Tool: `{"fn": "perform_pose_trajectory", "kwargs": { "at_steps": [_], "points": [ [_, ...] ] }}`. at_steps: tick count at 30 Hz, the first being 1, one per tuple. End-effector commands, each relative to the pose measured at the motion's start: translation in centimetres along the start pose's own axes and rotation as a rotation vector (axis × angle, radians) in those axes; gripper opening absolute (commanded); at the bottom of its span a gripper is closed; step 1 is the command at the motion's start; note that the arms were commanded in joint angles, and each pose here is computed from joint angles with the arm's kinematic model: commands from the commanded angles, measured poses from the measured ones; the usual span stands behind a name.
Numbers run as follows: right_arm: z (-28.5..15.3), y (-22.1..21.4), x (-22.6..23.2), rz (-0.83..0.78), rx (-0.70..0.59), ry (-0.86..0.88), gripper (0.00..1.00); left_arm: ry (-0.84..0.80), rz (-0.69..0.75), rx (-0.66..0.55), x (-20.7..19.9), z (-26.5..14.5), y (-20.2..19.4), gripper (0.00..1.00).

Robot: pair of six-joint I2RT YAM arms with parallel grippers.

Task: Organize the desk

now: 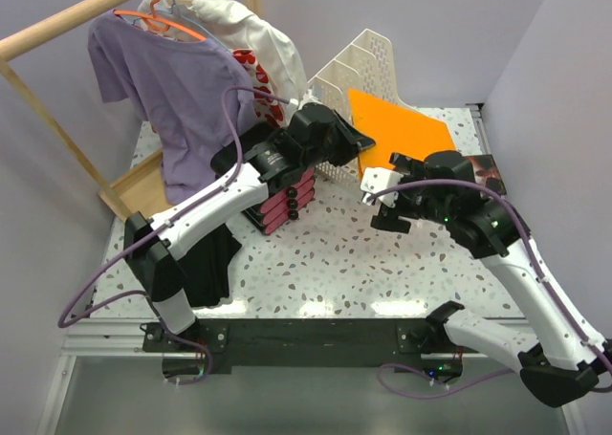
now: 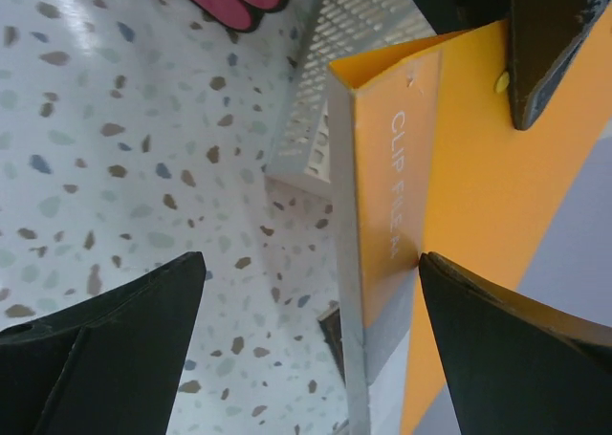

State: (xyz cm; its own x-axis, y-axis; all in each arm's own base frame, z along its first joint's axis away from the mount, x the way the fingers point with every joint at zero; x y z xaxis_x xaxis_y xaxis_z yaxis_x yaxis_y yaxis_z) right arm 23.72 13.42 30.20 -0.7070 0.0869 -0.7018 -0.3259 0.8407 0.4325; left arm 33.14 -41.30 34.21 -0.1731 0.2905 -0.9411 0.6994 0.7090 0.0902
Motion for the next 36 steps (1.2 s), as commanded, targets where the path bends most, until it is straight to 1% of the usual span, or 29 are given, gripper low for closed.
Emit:
{"fn": "perform_pose_trajectory", "kwargs": {
  "at_steps": [1,2,4,5,10,12,13,14,15,17,18,19,20,21,22,23,24,25,26,27,28,29,30,31,32,33,35,36],
  "points": [
    [0.3,-2.2,-5.7,-0.012,0.176,-0.323,0.92,-0.126,-0.060,0.031,-5.2,-1.9,-0.2,0.00],
    [0.4,-2.5,-6.2,-0.014,0.201,-0.342,0.83,-0.127,-0.059,0.020,-5.2,-2.0,0.0,0.00],
    [0.7,-2.9,-6.3,-0.010,0.227,-0.342,0.71,-0.133,-0.056,0.012,-5.4,-2.4,0.3,0.00],
    [0.7,-3.2,-6.5,-0.008,0.248,-0.356,0.63,-0.136,-0.056,0.012,-5.4,-2.6,0.2,0.00],
    [1.2,-3.7,-6.3,-0.029,0.283,-0.384,0.48,-0.140,-0.058,0.012,-5.1,-3.0,0.3,0.00],
    [1.6,-3.8,-5.9,-0.025,0.277,-0.364,0.32,-0.145,-0.058,0.019,-5.1,-3.3,0.2,0.00],
    [1.6,-3.5,-5.9,-0.010,0.262,-0.360,0.21,-0.159,-0.056,0.020,-5.3,-3.5,0.3,0.00],
    [1.6,-3.4,-5.2,0.003,0.256,-0.325,0.00,-0.175,-0.049,0.032,-5.7,-3.8,0.1,0.00],
    [1.7,-2.6,-5.0,0.019,0.208,-0.302,0.00,-0.184,-0.044,0.034,-5.7,-4.1,0.3,0.00],
    [0.5,-1.7,-5.3,0.065,0.157,-0.316,0.00,-0.251,-0.011,0.054,-6.8,-5.1,0.5,0.14],
    [-0.1,-1.3,-5.4,0.077,0.138,-0.319,0.00,-0.273,0.004,0.059,-6.8,-5.9,0.9,0.35],
    [-1.5,-0.4,-6.2,0.101,0.092,-0.341,0.00,-0.333,0.041,0.055,-7.7,-6.7,1.3,0.45],
    [-2.1,-0.4,-6.0,0.114,0.087,-0.324,0.00,-0.363,0.067,0.072,-8.0,-7.5,1.2,0.55],
    [-2.9,-0.1,-6.4,0.127,0.070,-0.330,0.00,-0.386,0.090,0.064,-8.1,-8.7,1.7,0.69],
    [-4.2,0.5,-7.2,0.155,0.028,-0.348,0.00,-0.410,0.138,0.056,-8.2,-9.3,1.9,0.76],
    [-4.8,0.4,-7.2,0.167,0.023,-0.342,0.00,-0.458,0.168,0.056,-8.9,-10.8,2.1,0.80],
    [-5.5,-0.1,-7.7,0.198,0.030,-0.358,0.00,-0.479,0.218,0.039,-9.0,-11.5,2.5,0.86],
    [-6.4,-0.1,-8.3,0.210,0.026,-0.381,0.00,-0.493,0.247,0.031,-9.1,-12.2,2.7,0.88],
    [-6.3,0.2,-8.1,0.218,0.006,-0.360,0.00,-0.511,0.268,0.017,-9.4,-13.5,3.0,0.90],
    [-6.6,-0.1,-8.3,0.237,0.011,-0.367,0.00,-0.506,0.323,-0.004,-8.9,-13.8,3.5,0.93],
    [-6.8,0.0,-8.5,0.245,0.007,-0.377,0.00,-0.511,0.363,-0.011,-8.8,-14.4,3.6,0.93],
    [-6.8,0.0,-8.9,0.256,0.006,-0.387,0.00,-0.533,0.398,-0.036,-9.3,-15.9,4.0,0.94],
    [-7.0,-0.2,-9.2,0.271,0.009,-0.403,0.00,-0.541,0.467,-0.058,-9.2,-16.4,4.2,0.97],
    [-7.2,0.0,-9.7,0.297,-0.003,-0.421,0.00,-0.520,0.510,-0.056,-8.4,-16.8,4.2,0.97],
    [-7.5,0.2,-10.5,0.312,-0.019,-0.450,0.00,-0.538,0.553,-0.069,-8.6,-18.3,4.2,0.97],
    [-7.3,0.1,-11.0,0.354,-0.027,-0.459,0.00,-0.512,0.629,-0.079,-7.5,-18.4,4.4,0.99],
    [-8.1,1.0,-12.8,0.384,-0.070,-0.512,0.00,-0.510,0.718,-0.096,-6.5,-20.1,4.5,1.00],
    [-7.7,0.9,-13.6,0.428,-0.078,-0.524,0.00,-0.481,0.794,-0.105,-5.3,-20.4,4.7,1.00]
  ]
}}
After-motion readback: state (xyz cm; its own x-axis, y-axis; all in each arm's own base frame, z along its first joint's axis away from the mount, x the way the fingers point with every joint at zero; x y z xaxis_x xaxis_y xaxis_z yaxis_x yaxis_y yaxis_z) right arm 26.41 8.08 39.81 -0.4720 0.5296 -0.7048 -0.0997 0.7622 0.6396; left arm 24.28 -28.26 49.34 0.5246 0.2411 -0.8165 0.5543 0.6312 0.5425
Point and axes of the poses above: each gripper's point midway between its finger pads, its own z axis out along the fingers, its own x axis along the line the jaws close on, y = z × x, the point moved 1 cm from there along -z, back along the fingers, and after that the axes turned 15 degrees about -z, right-handed, at the moved point
